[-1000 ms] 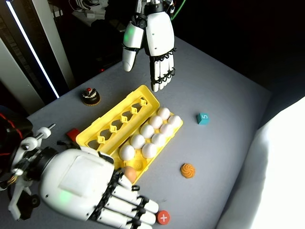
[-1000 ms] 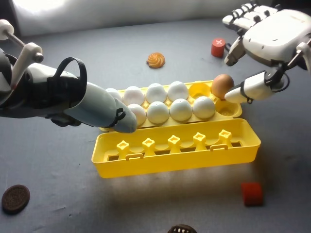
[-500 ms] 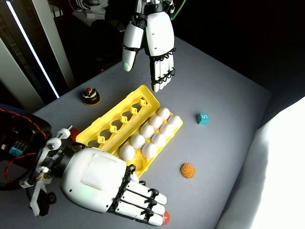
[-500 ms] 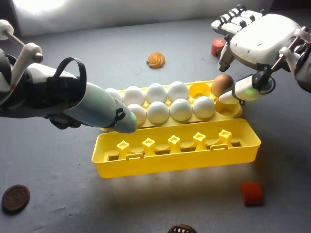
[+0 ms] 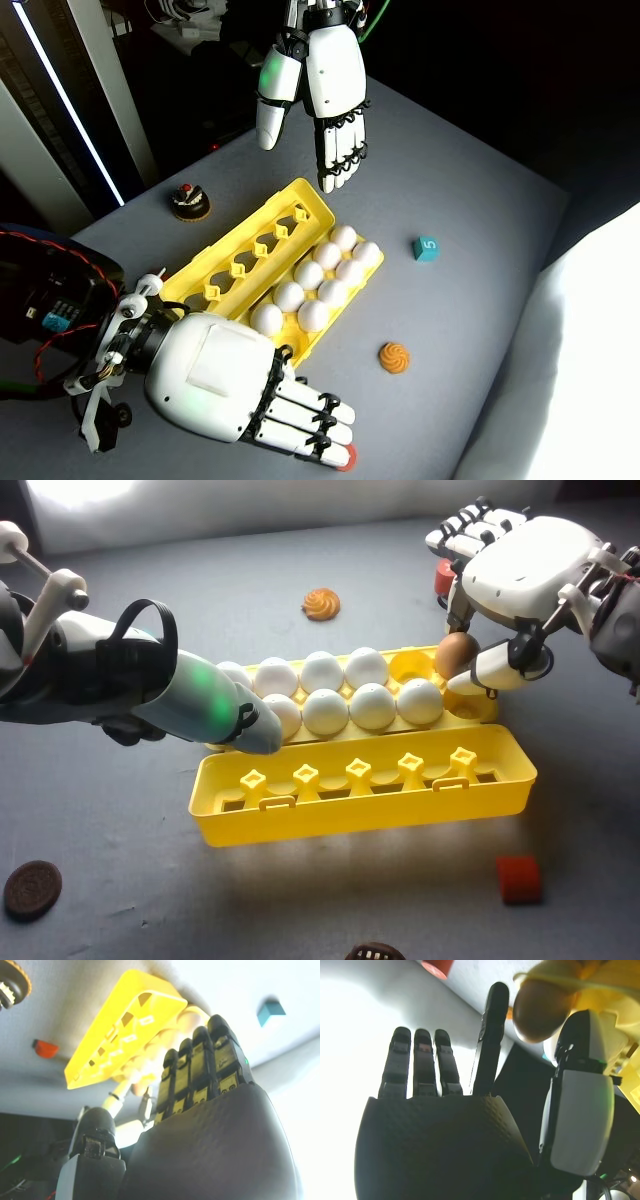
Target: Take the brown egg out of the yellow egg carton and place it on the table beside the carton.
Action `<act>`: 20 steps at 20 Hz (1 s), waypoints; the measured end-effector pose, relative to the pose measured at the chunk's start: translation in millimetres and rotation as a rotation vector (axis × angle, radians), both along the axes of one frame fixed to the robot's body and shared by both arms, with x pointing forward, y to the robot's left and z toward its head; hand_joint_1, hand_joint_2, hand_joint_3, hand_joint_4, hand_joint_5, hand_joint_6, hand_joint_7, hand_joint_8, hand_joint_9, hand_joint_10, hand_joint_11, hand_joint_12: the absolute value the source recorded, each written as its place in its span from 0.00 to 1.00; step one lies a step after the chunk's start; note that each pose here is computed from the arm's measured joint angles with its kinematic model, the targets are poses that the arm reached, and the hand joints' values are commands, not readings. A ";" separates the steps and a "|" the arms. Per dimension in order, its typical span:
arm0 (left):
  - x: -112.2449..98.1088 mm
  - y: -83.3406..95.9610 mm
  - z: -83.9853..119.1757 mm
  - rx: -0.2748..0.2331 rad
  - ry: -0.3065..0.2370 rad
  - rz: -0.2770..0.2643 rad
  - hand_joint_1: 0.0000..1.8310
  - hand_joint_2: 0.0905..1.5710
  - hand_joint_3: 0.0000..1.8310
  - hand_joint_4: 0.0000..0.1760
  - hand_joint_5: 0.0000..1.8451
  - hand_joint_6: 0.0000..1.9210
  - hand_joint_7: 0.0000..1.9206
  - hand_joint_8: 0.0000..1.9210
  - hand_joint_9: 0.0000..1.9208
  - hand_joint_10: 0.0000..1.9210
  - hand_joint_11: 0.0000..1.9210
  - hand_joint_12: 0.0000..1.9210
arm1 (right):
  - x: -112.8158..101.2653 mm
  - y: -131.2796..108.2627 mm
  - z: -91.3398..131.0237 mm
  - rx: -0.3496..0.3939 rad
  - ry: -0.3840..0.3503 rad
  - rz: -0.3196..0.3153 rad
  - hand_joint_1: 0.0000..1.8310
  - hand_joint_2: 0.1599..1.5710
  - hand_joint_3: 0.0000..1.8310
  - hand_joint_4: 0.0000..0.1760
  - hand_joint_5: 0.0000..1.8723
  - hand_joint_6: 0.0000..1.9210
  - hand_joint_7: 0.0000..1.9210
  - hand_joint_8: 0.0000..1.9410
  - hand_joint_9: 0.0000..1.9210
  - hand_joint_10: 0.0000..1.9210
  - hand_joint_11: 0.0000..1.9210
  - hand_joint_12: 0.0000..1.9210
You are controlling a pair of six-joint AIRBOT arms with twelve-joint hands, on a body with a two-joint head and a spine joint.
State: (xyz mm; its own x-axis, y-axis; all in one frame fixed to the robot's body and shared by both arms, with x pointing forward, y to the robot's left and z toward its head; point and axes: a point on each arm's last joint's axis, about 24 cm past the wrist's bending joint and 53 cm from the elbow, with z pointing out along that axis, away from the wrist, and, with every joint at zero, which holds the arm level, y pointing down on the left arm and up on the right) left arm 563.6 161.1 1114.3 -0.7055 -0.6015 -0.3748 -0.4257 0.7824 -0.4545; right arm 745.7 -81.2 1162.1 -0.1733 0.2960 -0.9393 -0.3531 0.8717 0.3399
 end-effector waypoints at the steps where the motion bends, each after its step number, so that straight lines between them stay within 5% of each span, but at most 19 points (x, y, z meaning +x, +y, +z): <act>1: 0.5 0.2 0.3 0.001 -0.003 0.000 0.00 0.78 0.00 0.00 0.09 0.00 0.08 0.00 0.07 0.01 0.00 0.23 | -0.2 0.8 -0.2 0.000 0.001 0.001 0.57 0.64 0.00 0.99 0.58 0.40 0.07 0.01 0.00 0.00 0.00 0.00; 2: 0.6 0.2 0.4 0.001 -0.003 -0.001 0.00 0.78 0.00 0.00 0.09 0.00 0.08 0.00 0.07 0.01 0.00 0.23 | -0.3 1.1 -0.2 0.007 0.003 0.001 0.57 0.64 0.00 0.99 0.58 0.40 0.07 0.01 0.00 0.00 0.00 0.00; 3: 0.5 0.2 0.3 0.001 -0.003 0.000 0.00 0.78 0.00 0.00 0.11 0.01 0.10 0.01 0.09 0.01 0.00 0.26 | -0.6 2.1 0.3 0.002 -0.002 0.005 0.59 0.63 0.00 0.74 0.61 0.37 0.14 0.01 0.00 0.00 0.00 0.00; 4: 0.5 0.1 0.3 0.001 -0.003 -0.001 0.00 0.78 0.00 0.00 0.09 0.00 0.07 0.01 0.07 0.01 0.00 0.21 | -0.7 2.5 0.4 0.001 -0.003 0.006 0.61 0.62 0.00 0.28 0.63 0.33 0.14 0.00 0.00 0.00 0.00 0.00; 5: 0.5 0.2 0.3 0.001 -0.003 0.000 0.00 0.78 0.00 0.00 0.09 0.00 0.08 0.00 0.07 0.00 0.00 0.19 | -1.0 3.5 0.2 0.002 -0.003 0.008 0.62 0.61 0.00 0.07 0.65 0.30 0.14 0.00 0.00 0.00 0.00 0.00; 6: 0.4 0.1 0.3 0.001 -0.002 0.000 0.00 0.78 0.00 0.00 0.08 0.00 0.07 0.00 0.06 0.00 0.00 0.16 | -1.3 4.6 0.3 0.000 -0.004 0.011 0.61 0.61 0.00 0.31 0.64 0.32 0.13 0.00 0.00 0.00 0.00 0.00; 8: 0.5 0.1 0.3 0.001 -0.003 -0.001 0.00 0.78 0.00 0.00 0.08 0.00 0.06 0.00 0.05 0.00 0.00 0.16 | -1.3 4.6 0.4 0.000 -0.005 0.011 0.61 0.62 0.00 0.36 0.64 0.32 0.12 0.00 0.00 0.00 0.00 0.00; 9: 0.4 0.2 0.3 0.001 -0.002 0.000 0.00 0.78 0.00 0.00 0.10 0.00 0.09 0.00 0.08 0.00 0.00 0.24 | -1.3 4.8 0.8 -0.002 -0.008 0.012 0.62 0.61 0.00 0.14 0.65 0.31 0.12 0.00 0.00 0.00 0.00 0.00; 10: 0.5 0.2 0.3 0.001 -0.003 0.000 0.00 0.78 0.00 0.00 0.09 0.00 0.08 0.00 0.07 0.00 0.00 0.22 | -1.5 5.7 1.9 -0.010 -0.016 0.017 0.61 0.62 0.00 0.15 0.63 0.33 0.12 0.00 0.00 0.00 0.00 0.00; 11: 0.5 0.0 0.4 0.001 -0.003 -0.001 0.00 0.78 0.00 0.00 0.06 0.00 0.04 0.00 0.04 0.00 0.00 0.13 | -2.0 6.9 3.2 -0.018 -0.025 0.023 0.60 0.63 0.00 0.31 0.62 0.36 0.12 0.00 0.00 0.00 0.00 0.00; 13: 0.2 0.0 0.2 0.000 -0.001 0.000 0.00 0.78 0.00 0.00 0.10 0.00 0.10 0.00 0.09 0.01 0.00 0.25 | -1.2 7.4 7.4 -0.014 -0.034 0.022 0.59 0.63 0.00 0.74 0.60 0.38 0.09 0.00 0.00 0.00 0.00 0.00; 14: 0.6 0.3 0.4 0.002 -0.003 0.000 0.00 0.78 0.00 0.00 0.09 0.00 0.08 0.00 0.08 0.00 0.00 0.22 | 0.0 7.9 12.5 -0.007 -0.041 0.021 0.59 0.63 0.00 0.63 0.60 0.38 0.11 0.00 0.00 0.00 0.00 0.00; 17: 0.2 -0.1 0.2 0.000 -0.001 0.000 0.00 0.78 0.00 0.00 0.09 0.00 0.08 0.00 0.08 0.00 0.00 0.24 | 6.1 4.5 40.9 0.015 -0.095 0.005 0.60 0.62 0.00 0.62 0.63 0.35 0.11 0.00 0.00 0.00 0.00 0.00; 18: 0.4 0.0 0.3 0.000 -0.002 -0.001 0.00 0.78 0.00 0.00 0.09 0.00 0.08 0.00 0.08 0.00 0.00 0.24 | 7.5 1.7 47.2 0.018 -0.109 -0.002 0.61 0.61 0.00 0.39 0.64 0.31 0.11 0.00 0.00 0.00 0.00 0.00; 19: 0.4 0.1 0.2 0.001 -0.002 0.000 0.00 0.78 0.00 0.00 0.09 0.00 0.08 0.00 0.08 0.00 0.00 0.24 | 8.4 -1.2 50.6 0.019 -0.116 -0.008 0.61 0.61 0.00 0.39 0.64 0.31 0.11 0.00 0.00 0.00 0.00 0.00; 20: 0.4 0.1 0.2 0.001 -0.002 0.000 0.00 0.78 0.00 0.00 0.08 0.00 0.07 0.00 0.07 0.00 0.00 0.21 | 10.1 -10.9 53.4 0.008 -0.126 -0.023 0.60 0.62 0.00 0.64 0.62 0.35 0.12 0.00 0.00 0.00 0.00 0.00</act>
